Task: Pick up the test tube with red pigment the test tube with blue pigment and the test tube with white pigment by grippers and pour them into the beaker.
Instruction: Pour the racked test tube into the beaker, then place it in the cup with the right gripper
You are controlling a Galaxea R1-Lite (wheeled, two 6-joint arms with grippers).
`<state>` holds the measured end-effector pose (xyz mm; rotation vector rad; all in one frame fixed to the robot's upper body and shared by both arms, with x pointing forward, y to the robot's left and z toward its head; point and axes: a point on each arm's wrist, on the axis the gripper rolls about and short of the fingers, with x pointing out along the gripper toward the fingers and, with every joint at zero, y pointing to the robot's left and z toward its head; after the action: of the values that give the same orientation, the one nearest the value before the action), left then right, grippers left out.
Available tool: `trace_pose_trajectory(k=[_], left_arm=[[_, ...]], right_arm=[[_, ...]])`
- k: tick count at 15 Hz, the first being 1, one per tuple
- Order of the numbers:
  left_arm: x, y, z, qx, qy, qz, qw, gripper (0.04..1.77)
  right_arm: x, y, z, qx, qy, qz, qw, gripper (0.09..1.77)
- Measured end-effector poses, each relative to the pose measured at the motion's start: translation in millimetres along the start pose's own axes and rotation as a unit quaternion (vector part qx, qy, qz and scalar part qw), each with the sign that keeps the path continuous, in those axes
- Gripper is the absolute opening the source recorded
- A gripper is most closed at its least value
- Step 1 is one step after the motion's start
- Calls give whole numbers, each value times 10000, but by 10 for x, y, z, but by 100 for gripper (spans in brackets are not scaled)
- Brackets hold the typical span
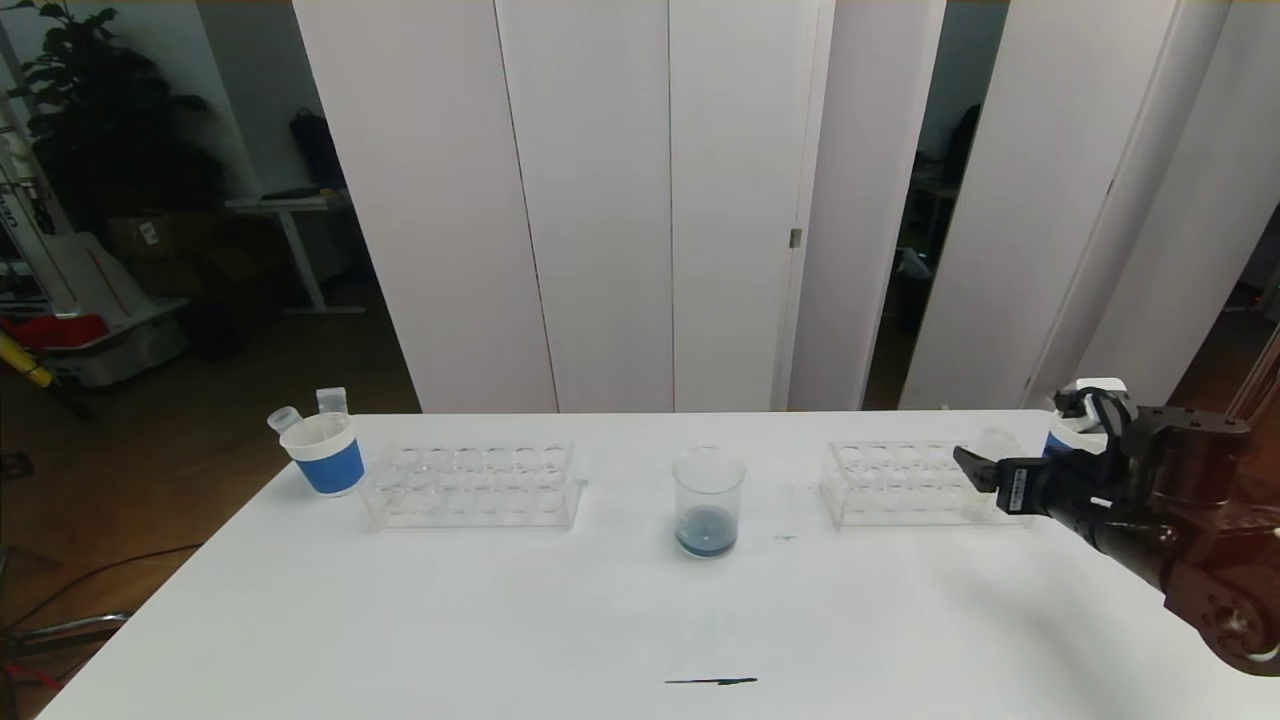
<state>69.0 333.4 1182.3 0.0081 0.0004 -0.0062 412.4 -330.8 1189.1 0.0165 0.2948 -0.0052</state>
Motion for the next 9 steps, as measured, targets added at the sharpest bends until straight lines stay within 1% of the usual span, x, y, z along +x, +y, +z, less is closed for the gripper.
trace_pose_trajectory(k=[1,5,9], left_arm=[[0,0,0,0,0,2,10000,175],[0,0,0,0,0,0,10000,175],[0,0,0,2,0,0,10000,175]], right_arm=[[23,0,-15,-8,10,0,10000,175],[164,3,-64,-215,-163,-2,9996,175],[316,20,-140,-261,-94,16,9996,175]])
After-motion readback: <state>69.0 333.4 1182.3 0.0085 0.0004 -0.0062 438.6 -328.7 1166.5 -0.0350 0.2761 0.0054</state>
